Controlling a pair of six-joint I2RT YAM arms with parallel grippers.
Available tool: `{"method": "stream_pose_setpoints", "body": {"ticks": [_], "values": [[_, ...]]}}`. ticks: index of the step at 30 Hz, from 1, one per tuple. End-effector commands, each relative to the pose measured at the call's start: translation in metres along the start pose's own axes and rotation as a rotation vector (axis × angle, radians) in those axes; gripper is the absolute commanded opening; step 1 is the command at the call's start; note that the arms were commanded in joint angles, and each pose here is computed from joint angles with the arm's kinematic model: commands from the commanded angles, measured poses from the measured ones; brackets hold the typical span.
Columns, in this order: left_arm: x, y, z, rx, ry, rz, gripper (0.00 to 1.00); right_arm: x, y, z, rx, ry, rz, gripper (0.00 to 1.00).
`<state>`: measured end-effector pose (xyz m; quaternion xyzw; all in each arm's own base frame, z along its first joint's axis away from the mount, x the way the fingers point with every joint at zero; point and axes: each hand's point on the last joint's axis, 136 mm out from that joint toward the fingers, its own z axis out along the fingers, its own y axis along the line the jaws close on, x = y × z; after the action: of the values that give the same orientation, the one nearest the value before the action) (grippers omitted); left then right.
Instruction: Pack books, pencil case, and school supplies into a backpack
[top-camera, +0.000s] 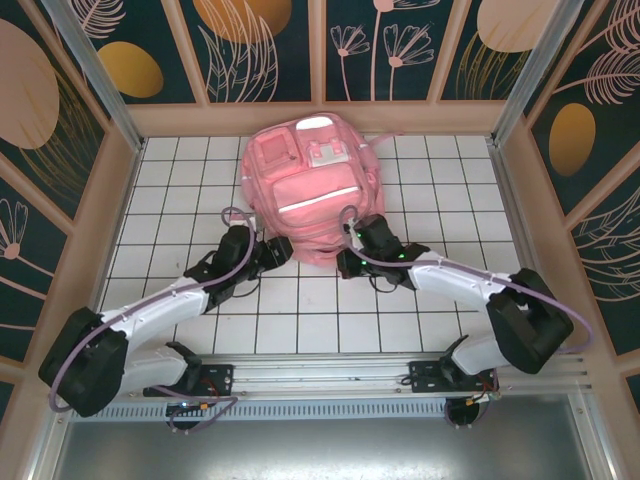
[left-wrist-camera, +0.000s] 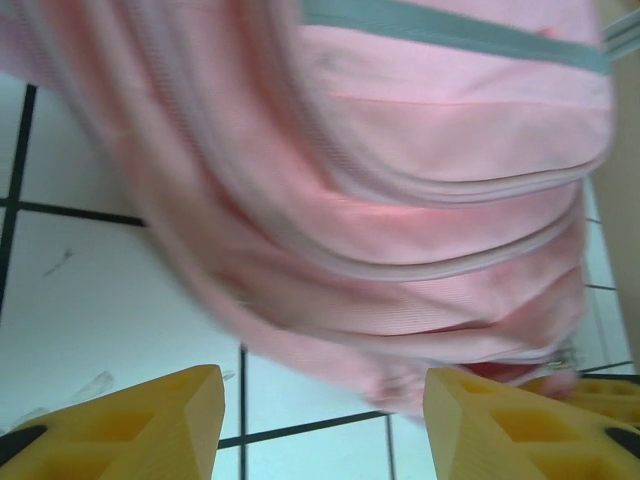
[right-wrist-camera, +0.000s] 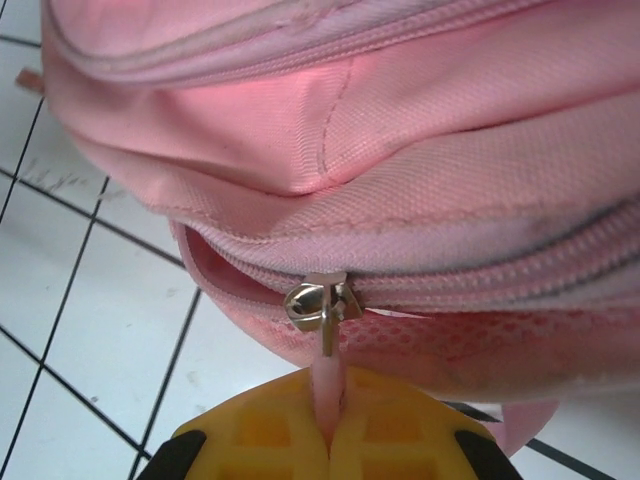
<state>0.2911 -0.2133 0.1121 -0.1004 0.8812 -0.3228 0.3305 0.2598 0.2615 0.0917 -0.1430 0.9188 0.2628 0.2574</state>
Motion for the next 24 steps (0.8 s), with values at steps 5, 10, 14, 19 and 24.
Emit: {"method": "stream_pose_setpoints", "body": {"ticks": [5, 10, 14, 19, 24], "values": [[0.009, 0.012, 0.027, -0.052, 0.051, -0.022, 0.47, -0.009, -0.024, -0.018, 0.031, -0.057, 0.018, 0.00], [0.007, -0.007, 0.049, 0.033, 0.073, -0.029, 0.33, -0.002, -0.012, -0.015, -0.031, -0.031, -0.006, 0.00], [0.010, -0.015, 0.065, 0.069, 0.103, -0.037, 0.23, 0.003, -0.004, -0.011, -0.057, -0.014, -0.028, 0.00], [0.020, -0.016, 0.080, 0.093, 0.150, -0.067, 0.16, 0.007, 0.010, -0.002, -0.073, 0.017, -0.062, 0.00], [0.029, -0.014, 0.086, 0.110, 0.177, -0.099, 0.14, 0.015, 0.032, 0.007, -0.085, 0.045, -0.123, 0.00]]}}
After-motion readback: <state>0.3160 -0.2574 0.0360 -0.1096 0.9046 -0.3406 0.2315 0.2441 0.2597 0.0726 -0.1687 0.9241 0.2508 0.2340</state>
